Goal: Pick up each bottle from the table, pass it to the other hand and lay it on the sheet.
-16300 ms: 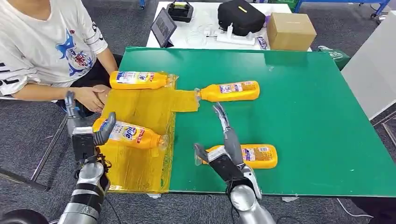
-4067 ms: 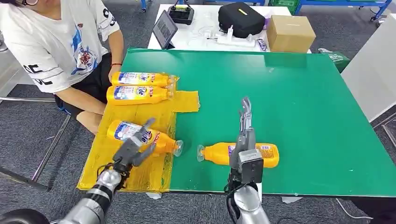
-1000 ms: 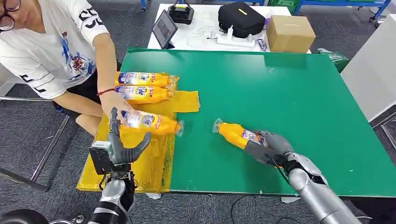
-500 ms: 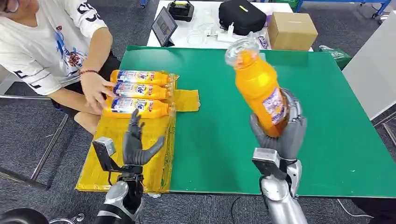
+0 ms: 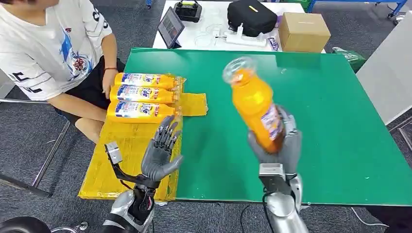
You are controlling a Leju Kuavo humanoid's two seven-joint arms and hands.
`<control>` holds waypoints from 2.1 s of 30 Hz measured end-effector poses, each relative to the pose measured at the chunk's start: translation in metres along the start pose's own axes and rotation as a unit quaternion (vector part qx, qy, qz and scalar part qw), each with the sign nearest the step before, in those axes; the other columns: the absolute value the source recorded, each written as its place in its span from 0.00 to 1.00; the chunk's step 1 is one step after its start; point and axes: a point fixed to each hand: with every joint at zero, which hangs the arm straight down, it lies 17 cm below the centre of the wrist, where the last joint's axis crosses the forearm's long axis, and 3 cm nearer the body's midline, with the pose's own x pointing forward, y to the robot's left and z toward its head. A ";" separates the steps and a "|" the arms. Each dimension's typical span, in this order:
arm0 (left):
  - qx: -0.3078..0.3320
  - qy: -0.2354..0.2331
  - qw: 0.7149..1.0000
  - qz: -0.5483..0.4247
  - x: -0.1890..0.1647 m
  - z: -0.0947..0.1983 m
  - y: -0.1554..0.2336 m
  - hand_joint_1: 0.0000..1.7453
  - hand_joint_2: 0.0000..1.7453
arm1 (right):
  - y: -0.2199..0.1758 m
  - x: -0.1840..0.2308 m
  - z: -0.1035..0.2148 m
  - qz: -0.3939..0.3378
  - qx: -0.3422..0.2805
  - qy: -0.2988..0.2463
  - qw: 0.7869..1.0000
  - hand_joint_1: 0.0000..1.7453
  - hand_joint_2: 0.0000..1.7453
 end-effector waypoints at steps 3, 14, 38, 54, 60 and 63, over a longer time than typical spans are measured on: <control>-0.019 0.007 1.000 -0.004 -0.004 0.002 -0.009 0.00 1.00 | 0.044 -0.003 0.024 -0.047 0.054 0.030 0.997 1.00 1.00; -0.042 0.025 0.998 -0.025 -0.014 0.008 -0.016 0.00 1.00 | 0.144 0.013 0.084 -0.102 0.183 0.059 0.976 1.00 1.00; -0.009 0.068 0.997 -0.026 -0.033 0.019 0.020 0.00 1.00 | 0.231 0.034 0.127 -0.109 0.300 0.047 0.946 1.00 1.00; 0.007 0.064 0.998 -0.029 -0.031 0.021 0.026 1.00 1.00 | 0.235 0.027 0.130 -0.088 0.313 0.051 0.944 1.00 1.00; 0.010 0.055 0.998 -0.034 -0.025 0.017 0.026 1.00 1.00 | 0.237 0.026 0.127 -0.067 0.317 0.044 0.945 0.00 1.00; 0.016 0.049 0.997 -0.051 -0.021 0.013 0.026 1.00 1.00 | 0.239 0.025 0.128 -0.062 0.319 0.048 0.945 0.00 0.00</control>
